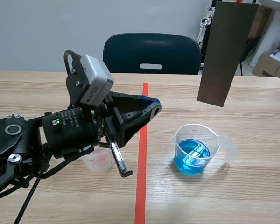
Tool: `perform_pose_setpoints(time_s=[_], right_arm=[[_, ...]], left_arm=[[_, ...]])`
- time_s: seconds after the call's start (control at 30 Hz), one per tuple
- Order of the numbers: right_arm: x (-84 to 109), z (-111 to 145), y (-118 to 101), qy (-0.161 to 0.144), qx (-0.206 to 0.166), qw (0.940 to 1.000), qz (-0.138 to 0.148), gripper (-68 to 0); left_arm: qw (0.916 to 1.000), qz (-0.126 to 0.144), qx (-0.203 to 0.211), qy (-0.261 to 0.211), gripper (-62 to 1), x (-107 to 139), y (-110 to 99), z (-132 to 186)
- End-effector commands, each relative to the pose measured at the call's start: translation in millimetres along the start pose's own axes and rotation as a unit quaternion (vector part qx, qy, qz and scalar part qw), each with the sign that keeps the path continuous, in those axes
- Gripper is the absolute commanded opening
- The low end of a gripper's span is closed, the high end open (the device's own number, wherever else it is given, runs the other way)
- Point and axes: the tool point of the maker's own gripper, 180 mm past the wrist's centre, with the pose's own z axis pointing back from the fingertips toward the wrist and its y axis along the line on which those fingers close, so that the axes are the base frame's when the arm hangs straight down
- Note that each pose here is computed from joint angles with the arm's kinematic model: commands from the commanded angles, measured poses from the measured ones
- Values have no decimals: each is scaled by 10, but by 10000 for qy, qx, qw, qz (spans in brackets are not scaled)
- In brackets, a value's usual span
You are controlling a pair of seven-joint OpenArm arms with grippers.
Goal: Do the redox reaction experiment. move the plate over the left beaker
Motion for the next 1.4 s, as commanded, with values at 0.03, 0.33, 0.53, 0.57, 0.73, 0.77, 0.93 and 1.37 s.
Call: perform_pose_setpoints(time_s=[0.03,0.33,0.53,0.57,0.73,0.77,0.93,1.37], right_arm=[[100,7,-11,-122,35,9999,88,-673],[100,7,-11,-122,35,9999,88,-673],[103,7,-9,-129,36,9999,89,-673],[109,5,-6,-140,41,9999,92,-673],[123,-32,82,-161,175,9997,92,-673],[126,-45,113,-171,222,9996,85,-673],[151,-137,248,-251,413,9988,100,-673],[107,-469,350,-360,489,9979,207,-673]], left_arm=[[9999,-57,13,-143,-582,97,29,15],[9995,-173,2,258,-463,-63,89,245],[9986,-164,182,459,-412,-165,158,547],[9984,-163,208,503,-412,-183,167,605],[9977,-89,308,599,-412,-226,163,945],[9976,-48,342,598,-412,-224,164,1011],[9959,306,641,568,-410,-191,195,1365],[9883,888,1237,-7,-173,101,112,2038]])
